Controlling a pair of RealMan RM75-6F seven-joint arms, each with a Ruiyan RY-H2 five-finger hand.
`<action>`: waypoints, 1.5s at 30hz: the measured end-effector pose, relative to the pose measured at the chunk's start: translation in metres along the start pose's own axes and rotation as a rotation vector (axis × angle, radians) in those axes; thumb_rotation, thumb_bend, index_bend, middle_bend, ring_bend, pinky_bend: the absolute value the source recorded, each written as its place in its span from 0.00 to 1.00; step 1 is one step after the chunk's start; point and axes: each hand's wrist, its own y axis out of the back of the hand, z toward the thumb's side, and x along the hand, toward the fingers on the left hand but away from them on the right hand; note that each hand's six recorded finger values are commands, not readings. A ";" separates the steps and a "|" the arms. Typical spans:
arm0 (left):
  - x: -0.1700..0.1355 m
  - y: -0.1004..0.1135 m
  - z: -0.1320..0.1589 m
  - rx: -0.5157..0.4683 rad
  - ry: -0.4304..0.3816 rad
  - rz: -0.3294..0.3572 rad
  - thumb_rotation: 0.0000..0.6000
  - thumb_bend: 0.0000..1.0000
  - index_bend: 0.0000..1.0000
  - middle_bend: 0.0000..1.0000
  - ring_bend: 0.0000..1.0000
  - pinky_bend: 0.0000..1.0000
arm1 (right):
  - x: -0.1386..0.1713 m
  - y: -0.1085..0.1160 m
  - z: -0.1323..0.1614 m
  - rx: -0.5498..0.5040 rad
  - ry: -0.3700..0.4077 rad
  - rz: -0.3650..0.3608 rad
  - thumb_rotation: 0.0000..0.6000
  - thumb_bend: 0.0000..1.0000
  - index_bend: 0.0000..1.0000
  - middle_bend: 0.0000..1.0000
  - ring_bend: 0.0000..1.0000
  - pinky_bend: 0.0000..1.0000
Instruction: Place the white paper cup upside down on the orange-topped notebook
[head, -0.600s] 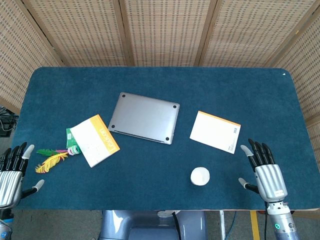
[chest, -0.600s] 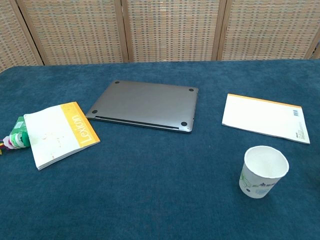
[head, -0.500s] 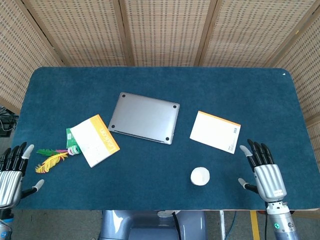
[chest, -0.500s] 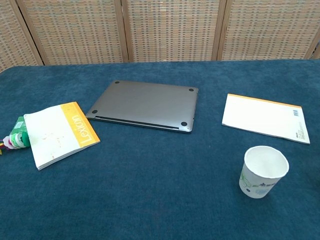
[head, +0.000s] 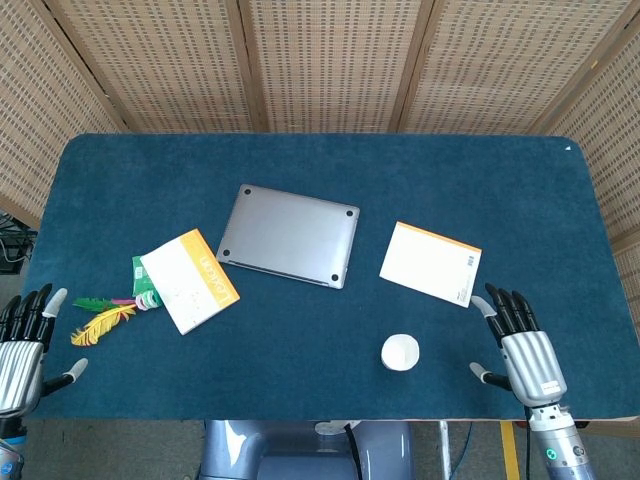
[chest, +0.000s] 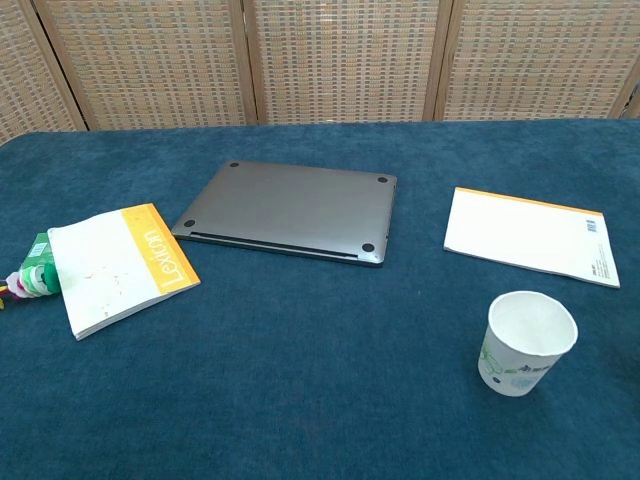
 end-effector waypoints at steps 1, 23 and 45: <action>0.000 0.000 0.000 0.000 0.000 0.000 1.00 0.17 0.00 0.00 0.00 0.00 | 0.000 0.000 0.000 -0.003 0.002 0.001 1.00 0.16 0.06 0.00 0.00 0.00; -0.001 0.000 0.003 -0.006 -0.010 -0.004 1.00 0.17 0.00 0.00 0.00 0.00 | -0.007 -0.045 0.056 -0.049 0.099 0.215 1.00 0.19 0.26 0.00 0.00 0.00; 0.000 0.000 0.002 -0.009 -0.006 -0.009 1.00 0.17 0.00 0.00 0.00 0.00 | -0.032 -0.077 0.080 -0.008 0.080 0.313 1.00 0.20 0.29 0.00 0.00 0.00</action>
